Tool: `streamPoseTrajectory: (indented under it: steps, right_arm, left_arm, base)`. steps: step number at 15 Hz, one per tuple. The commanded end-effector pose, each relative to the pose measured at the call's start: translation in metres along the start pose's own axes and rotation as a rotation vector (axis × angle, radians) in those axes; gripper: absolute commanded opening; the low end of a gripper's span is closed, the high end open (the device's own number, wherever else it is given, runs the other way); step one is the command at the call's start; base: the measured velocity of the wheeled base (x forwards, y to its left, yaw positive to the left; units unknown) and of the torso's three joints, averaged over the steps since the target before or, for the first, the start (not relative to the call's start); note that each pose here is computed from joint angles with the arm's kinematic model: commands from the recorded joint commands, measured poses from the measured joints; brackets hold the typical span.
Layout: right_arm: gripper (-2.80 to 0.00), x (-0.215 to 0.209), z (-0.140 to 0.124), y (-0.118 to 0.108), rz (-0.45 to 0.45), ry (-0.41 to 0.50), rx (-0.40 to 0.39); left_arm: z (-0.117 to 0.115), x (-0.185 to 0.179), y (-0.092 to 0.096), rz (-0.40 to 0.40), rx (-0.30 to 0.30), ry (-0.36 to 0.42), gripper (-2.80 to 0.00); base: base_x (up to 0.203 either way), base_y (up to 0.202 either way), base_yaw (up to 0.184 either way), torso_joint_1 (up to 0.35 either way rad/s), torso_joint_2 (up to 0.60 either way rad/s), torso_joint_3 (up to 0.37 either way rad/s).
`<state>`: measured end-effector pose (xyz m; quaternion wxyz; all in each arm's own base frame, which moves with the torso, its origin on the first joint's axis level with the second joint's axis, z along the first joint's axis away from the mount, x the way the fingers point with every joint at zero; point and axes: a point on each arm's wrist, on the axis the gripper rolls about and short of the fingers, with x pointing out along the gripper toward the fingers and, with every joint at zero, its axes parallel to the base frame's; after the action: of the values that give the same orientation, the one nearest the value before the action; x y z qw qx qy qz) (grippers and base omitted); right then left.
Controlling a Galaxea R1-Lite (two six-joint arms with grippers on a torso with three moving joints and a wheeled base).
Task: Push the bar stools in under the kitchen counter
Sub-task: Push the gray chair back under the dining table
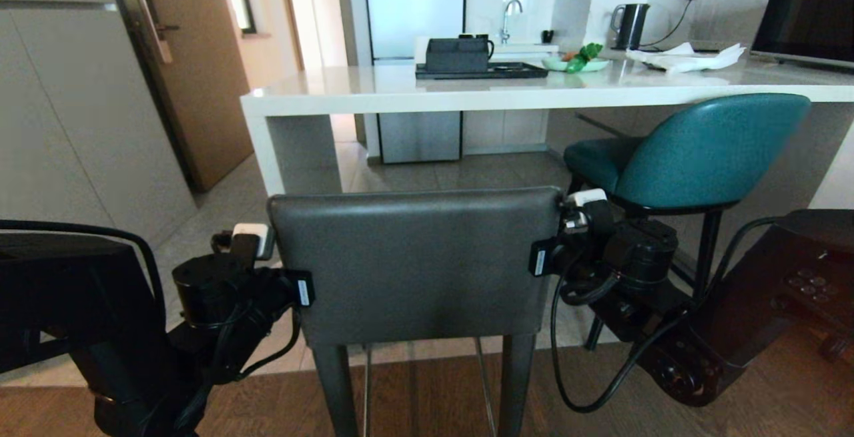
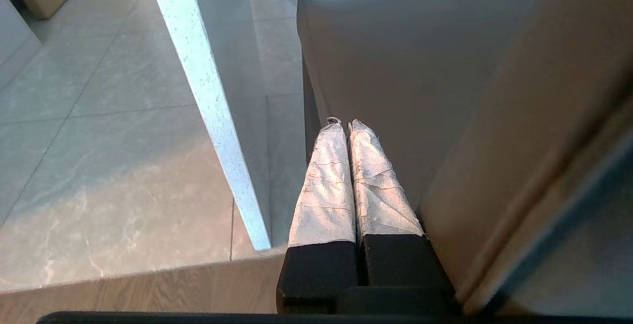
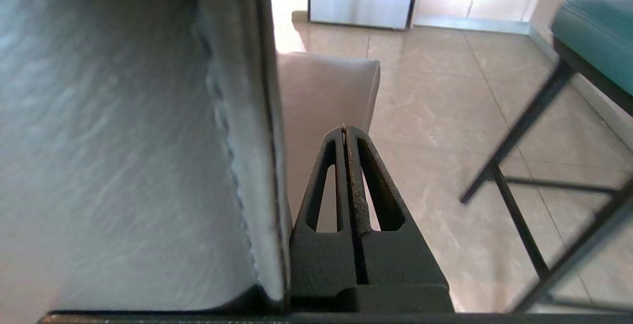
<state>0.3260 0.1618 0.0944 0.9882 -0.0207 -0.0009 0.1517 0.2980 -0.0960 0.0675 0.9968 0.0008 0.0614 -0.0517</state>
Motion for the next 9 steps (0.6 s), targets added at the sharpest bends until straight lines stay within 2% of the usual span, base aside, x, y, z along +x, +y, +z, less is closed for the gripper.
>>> streamPoseTrajectory:
  steps: [1,9]
  right_arm:
    - [-2.80,0.0000,-0.0003,0.0000,-0.004,-0.003,0.000]
    - [-2.80,-0.0004,0.0014,-0.0002,-0.004,-0.007,-0.003]
  left_arm:
    - [0.0021,-0.0004,-0.0002,0.001,-0.003,-0.014,-2.80]
    - [0.0038,-0.0006,-0.0001,0.001,-0.004,-0.020,-2.80]
  base:
    - [0.178,0.000,0.005,0.010,0.00,0.002]
    - [0.191,0.000,0.001,0.003,0.00,0.003]
